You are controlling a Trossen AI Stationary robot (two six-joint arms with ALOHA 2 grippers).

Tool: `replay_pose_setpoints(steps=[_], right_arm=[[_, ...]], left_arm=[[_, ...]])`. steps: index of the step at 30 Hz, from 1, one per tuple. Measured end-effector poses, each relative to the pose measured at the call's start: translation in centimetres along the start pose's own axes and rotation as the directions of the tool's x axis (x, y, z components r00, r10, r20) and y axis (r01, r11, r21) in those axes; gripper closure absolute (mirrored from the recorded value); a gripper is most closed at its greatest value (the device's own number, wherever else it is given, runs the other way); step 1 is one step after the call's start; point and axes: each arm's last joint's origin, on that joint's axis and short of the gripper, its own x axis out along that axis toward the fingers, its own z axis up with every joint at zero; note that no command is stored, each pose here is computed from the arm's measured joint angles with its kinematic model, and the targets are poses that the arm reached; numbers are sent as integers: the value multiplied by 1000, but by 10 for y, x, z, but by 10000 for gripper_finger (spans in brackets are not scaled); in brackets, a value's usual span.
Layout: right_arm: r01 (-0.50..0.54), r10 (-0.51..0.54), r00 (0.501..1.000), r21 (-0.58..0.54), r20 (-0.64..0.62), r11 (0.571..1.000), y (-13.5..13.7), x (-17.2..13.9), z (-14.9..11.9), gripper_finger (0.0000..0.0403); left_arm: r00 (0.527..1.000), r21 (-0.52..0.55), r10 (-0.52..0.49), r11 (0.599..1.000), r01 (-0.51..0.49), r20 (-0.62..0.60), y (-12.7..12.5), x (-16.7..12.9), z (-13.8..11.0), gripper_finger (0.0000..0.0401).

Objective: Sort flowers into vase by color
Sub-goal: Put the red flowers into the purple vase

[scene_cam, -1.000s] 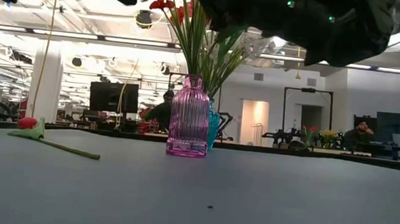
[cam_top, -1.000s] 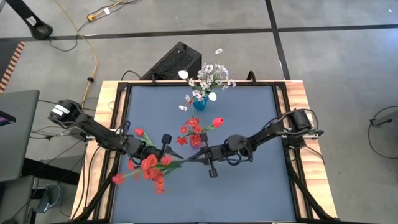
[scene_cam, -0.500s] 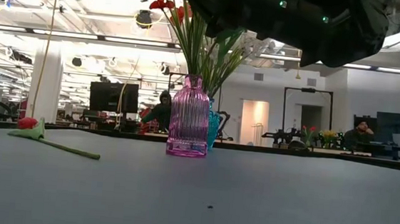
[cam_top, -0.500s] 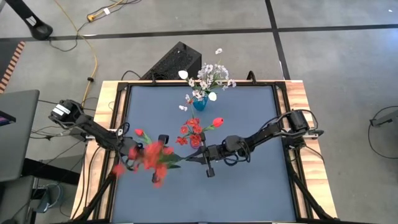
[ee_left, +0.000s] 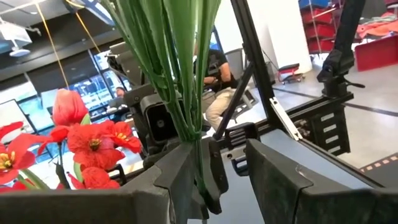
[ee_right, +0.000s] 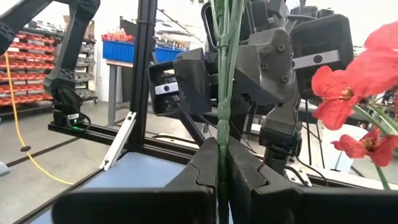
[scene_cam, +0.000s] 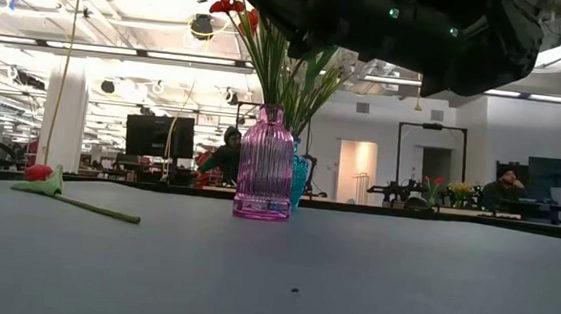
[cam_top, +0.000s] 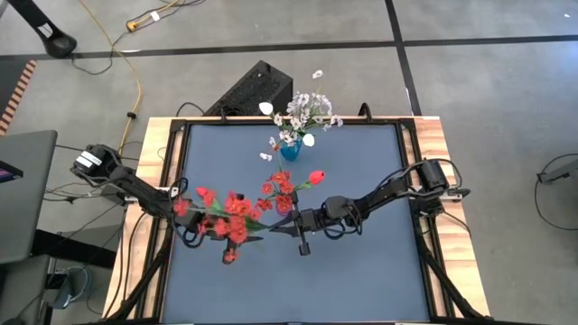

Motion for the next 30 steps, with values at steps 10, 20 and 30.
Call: replay_pose_setpoints(steps=[10,20,30], right_arm=[[-18,18,999,0,-48,1000,2,0,-5,363],[29,-29,997,-3,-74,1000,1,0,-7,363],[81,-81,993,-7,-81,997,-1,0,-7,363]], left_arm=[[997,-8,69,998,-69,-29,3,0,-1,263],[997,-30,61,998,-62,-45,2,0,-2,263],[999,-55,7,998,-10,-47,0,0,-4,312]])
